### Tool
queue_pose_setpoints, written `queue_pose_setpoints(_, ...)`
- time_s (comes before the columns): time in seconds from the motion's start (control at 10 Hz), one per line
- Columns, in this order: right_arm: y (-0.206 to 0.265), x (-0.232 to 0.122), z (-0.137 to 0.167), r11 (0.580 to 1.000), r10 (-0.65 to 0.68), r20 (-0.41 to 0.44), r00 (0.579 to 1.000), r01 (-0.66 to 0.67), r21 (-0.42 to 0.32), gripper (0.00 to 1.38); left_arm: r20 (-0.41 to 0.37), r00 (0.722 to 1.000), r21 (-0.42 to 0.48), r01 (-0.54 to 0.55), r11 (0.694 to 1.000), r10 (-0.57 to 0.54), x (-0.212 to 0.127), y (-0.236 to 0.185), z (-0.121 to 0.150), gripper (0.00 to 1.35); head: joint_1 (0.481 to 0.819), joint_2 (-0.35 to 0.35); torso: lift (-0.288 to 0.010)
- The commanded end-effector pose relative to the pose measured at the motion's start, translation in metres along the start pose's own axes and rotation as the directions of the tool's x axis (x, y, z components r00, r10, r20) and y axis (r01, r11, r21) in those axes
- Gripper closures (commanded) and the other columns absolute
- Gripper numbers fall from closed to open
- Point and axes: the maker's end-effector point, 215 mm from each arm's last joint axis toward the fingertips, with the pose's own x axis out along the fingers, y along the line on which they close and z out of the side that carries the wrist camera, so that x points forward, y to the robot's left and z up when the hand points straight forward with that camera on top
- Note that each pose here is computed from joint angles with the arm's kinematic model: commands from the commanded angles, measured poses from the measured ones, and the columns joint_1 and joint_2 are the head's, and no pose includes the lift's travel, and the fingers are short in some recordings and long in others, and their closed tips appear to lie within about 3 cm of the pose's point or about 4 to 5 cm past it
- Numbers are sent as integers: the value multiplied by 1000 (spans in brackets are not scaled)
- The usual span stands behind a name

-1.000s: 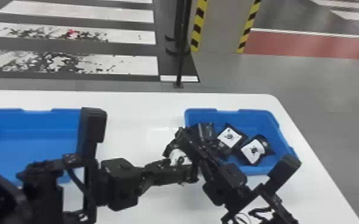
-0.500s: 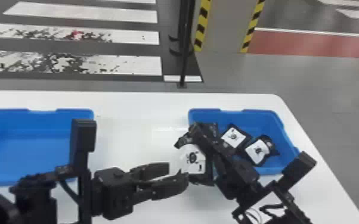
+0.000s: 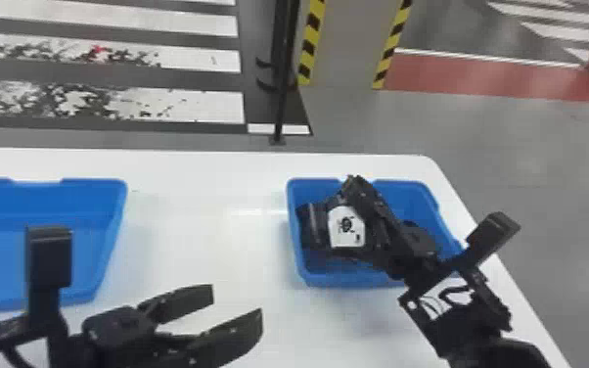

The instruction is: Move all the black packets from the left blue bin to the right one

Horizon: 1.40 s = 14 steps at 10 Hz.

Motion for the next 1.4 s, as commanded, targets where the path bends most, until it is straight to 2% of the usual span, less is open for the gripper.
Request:
queue_pose_setpoints(0.0,-48,1,0,997,-77,-14,997,77,-28,1279,49,998,-12,-36,999,37,-18,10,7,177,695,-231,-185)
queue_pose_setpoints(0.1,-68,9,-14,994,-104,-66,992,102,-33,1279,97,992,-17,-84,996,85,-35,25,17,177,695,-252,-185)
queue_pose_setpoints(0.2,-82,15,-34,993,-117,-147,982,116,-16,1162,132,981,3,-143,990,141,-52,39,27,176,695,-242,-185)
queue_pose_setpoints(0.3,-96,17,-36,991,-135,-160,978,132,-26,978,161,973,18,-173,985,168,-63,46,34,173,695,-227,-185)
queue_pose_setpoints(0.4,-113,8,-22,984,-175,-145,974,167,-67,618,196,962,26,-199,980,190,-74,51,41,173,695,-202,-185)
queue_pose_setpoints(0.5,-118,-6,-7,975,-200,-114,973,186,-125,331,239,949,46,-225,973,208,-84,53,51,174,695,-201,-185)
queue_pose_setpoints(0.6,-112,-26,9,966,-213,-78,974,198,-166,157,255,938,59,-258,964,235,-93,58,52,177,695,-210,-185)
queue_pose_setpoints(0.7,-96,-37,18,965,-197,-35,980,188,-181,124,256,917,73,-333,940,305,-111,74,48,177,695,-213,-185)
queue_pose_setpoints(0.8,-71,-52,23,961,-181,-18,983,172,-217,124,289,896,75,-373,925,338,-126,80,47,177,695,-209,-185)
queue_pose_setpoints(0.9,-44,-64,26,956,-163,-19,986,153,-250,124,313,877,73,-405,911,365,-138,83,43,177,695,-178,-185)
queue_pose_setpoints(1.0,-15,-78,32,946,-150,2,989,144,-292,125,346,843,89,-467,880,413,-155,92,45,177,695,-142,-185)
queue_pose_setpoints(1.1,2,-94,39,934,-163,30,986,164,-316,127,390,794,127,-549,826,467,-178,102,53,177,695,-100,-185)
queue_pose_setpoints(1.2,10,-108,29,939,-181,33,983,183,-292,127,430,753,145,-602,785,498,-198,107,58,177,695,-74,-185)
queue_pose_setpoints(1.3,12,-120,22,938,-192,26,981,191,-289,127,438,723,164,-649,743,535,-212,113,57,177,695,-24,-185)
